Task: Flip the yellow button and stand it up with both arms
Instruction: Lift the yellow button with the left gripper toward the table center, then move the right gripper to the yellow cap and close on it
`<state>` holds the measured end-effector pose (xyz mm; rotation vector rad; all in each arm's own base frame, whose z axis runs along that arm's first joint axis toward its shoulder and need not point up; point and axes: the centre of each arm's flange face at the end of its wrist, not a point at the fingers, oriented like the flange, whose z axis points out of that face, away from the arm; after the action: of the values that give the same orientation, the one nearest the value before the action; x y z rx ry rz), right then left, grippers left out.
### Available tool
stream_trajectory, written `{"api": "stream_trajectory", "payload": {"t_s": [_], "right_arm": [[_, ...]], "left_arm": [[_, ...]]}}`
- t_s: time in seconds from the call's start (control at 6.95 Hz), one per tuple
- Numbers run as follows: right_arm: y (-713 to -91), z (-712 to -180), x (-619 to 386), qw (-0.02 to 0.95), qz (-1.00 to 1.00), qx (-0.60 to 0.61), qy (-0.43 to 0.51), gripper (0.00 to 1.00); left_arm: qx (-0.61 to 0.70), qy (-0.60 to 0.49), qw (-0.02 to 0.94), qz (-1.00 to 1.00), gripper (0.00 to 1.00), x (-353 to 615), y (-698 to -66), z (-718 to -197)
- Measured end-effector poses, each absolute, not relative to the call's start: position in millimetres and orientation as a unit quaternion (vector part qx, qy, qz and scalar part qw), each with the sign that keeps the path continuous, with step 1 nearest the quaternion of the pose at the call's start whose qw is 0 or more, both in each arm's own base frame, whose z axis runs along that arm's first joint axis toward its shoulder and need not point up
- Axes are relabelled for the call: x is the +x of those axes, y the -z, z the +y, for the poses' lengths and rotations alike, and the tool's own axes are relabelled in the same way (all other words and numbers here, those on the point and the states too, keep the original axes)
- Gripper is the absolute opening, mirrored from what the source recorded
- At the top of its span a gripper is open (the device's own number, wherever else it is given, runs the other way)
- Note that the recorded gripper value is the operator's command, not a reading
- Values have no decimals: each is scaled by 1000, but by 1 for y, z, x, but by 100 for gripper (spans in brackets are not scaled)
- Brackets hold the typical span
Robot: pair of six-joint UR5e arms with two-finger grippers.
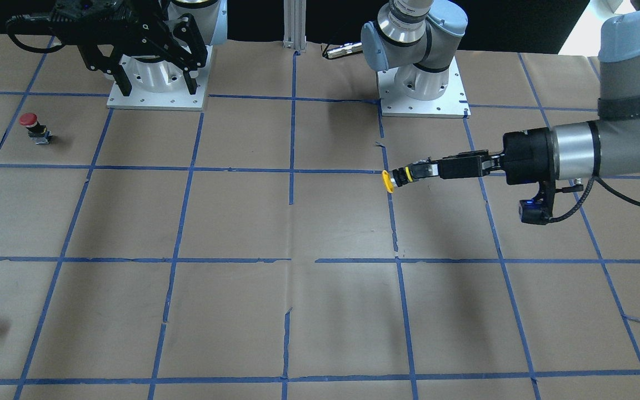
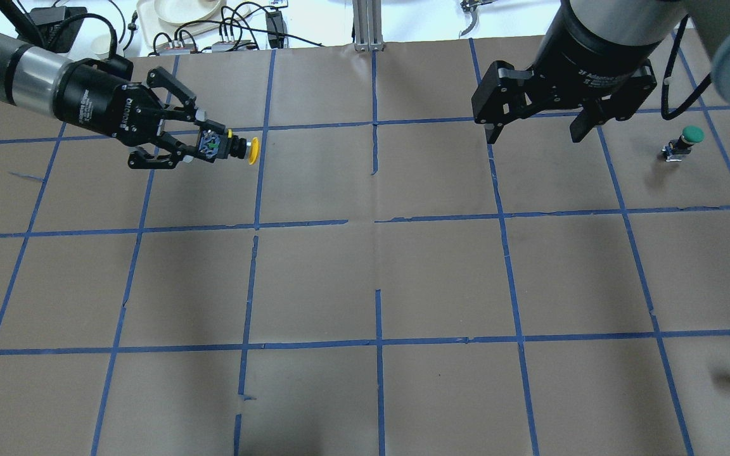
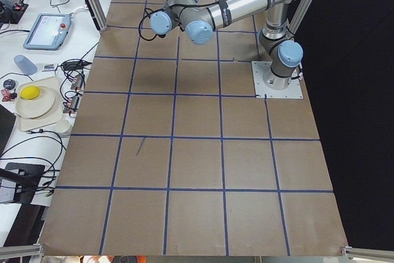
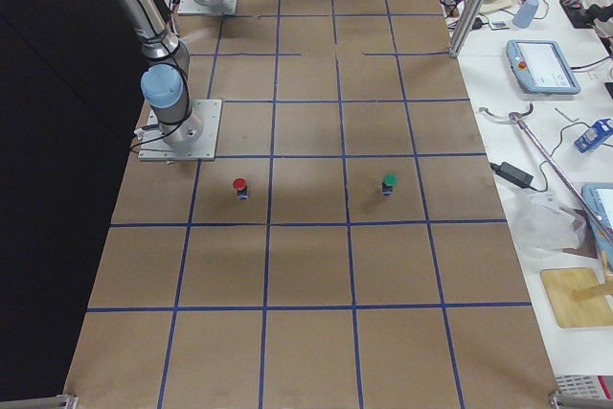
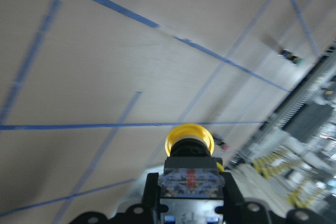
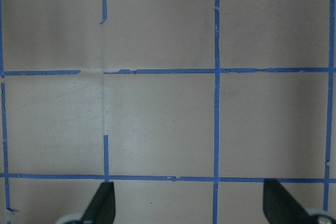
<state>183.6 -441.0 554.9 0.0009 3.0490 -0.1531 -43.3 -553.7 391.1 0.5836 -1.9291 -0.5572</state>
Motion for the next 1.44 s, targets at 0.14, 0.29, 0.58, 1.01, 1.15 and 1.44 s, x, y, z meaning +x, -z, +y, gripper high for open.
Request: {"api": "stream_trajectory", "payload": {"t_s": [0.14,0.29,0.58,1.01,1.15,1.44], "right_arm": [[-554,-447,178,83,995,15,44,99],[-551,-454,162,138,989,43,28,100],[-543,-464,120,279,951,132,-38,100],[-525,-477,84,434,870,216,-91,100],[-511,-487,87,487,840,221,-97,100],[-497,-504,91,549,803,216,-83,99]], "left_arm": [[256,243,536,-766,2,-71,-396,-553],[271,253,562,-739,2,-91,-400,-552],[307,273,604,-683,3,-126,-399,-549],[344,294,638,-623,6,-179,-393,-539],[354,301,639,-612,5,-186,-394,-535],[360,313,636,-607,5,-198,-397,-526]]}}
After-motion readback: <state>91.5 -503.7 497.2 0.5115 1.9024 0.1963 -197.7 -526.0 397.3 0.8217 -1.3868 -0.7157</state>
